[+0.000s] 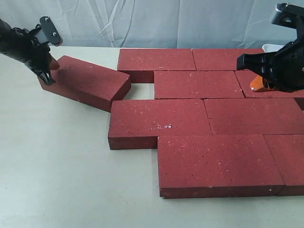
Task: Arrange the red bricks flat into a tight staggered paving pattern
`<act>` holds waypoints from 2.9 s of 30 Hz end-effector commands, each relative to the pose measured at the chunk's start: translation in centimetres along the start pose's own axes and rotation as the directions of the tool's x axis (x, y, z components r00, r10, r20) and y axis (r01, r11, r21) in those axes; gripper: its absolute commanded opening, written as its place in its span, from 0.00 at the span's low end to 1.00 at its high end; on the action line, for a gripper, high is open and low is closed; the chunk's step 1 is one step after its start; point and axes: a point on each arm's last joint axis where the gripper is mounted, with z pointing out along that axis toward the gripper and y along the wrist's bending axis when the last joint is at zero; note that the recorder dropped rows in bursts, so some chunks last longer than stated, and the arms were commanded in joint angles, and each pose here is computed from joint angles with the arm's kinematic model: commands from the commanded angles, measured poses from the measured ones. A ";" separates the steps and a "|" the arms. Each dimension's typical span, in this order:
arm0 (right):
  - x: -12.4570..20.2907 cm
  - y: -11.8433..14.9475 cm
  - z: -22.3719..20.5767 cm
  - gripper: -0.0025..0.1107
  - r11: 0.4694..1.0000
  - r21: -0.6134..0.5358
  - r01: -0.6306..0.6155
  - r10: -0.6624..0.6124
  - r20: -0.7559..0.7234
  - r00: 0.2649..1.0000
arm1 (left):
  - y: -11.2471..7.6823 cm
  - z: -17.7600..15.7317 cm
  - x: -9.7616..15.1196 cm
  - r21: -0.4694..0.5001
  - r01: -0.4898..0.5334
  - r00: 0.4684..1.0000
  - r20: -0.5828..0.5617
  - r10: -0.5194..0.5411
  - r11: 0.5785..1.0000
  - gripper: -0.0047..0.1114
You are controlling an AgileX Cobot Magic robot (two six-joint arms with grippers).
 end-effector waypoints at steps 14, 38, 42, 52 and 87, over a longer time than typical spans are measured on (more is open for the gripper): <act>-0.1 -0.2 -0.2 0.01 1.000 0.001 -0.001 0.001 0.018 1.000 | -2.0 -0.8 2.3 0.224 0.015 0.965 -0.258 0.044 0.974 0.04; -0.1 -0.2 -0.2 0.01 1.000 0.001 -0.001 0.001 0.018 1.000 | -1.6 -5.9 -1.2 0.278 0.150 0.980 -0.172 -0.105 0.949 0.04; -0.1 -0.2 -0.2 0.01 1.000 0.001 -0.001 0.001 0.018 1.000 | -1.9 -8.6 -3.3 0.331 0.111 0.994 -0.047 -0.101 0.937 0.04; -0.1 -0.1 -0.2 0.01 1.000 0.000 -0.002 0.002 0.018 1.000 | -6.8 -7.6 -5.5 0.513 -0.215 0.976 0.140 0.166 0.831 0.04; -0.1 -0.2 -0.2 0.01 1.000 0.002 0.000 0.000 0.018 1.000 | -7.0 -6.8 -9.1 0.228 -0.232 0.969 0.138 0.204 0.946 0.04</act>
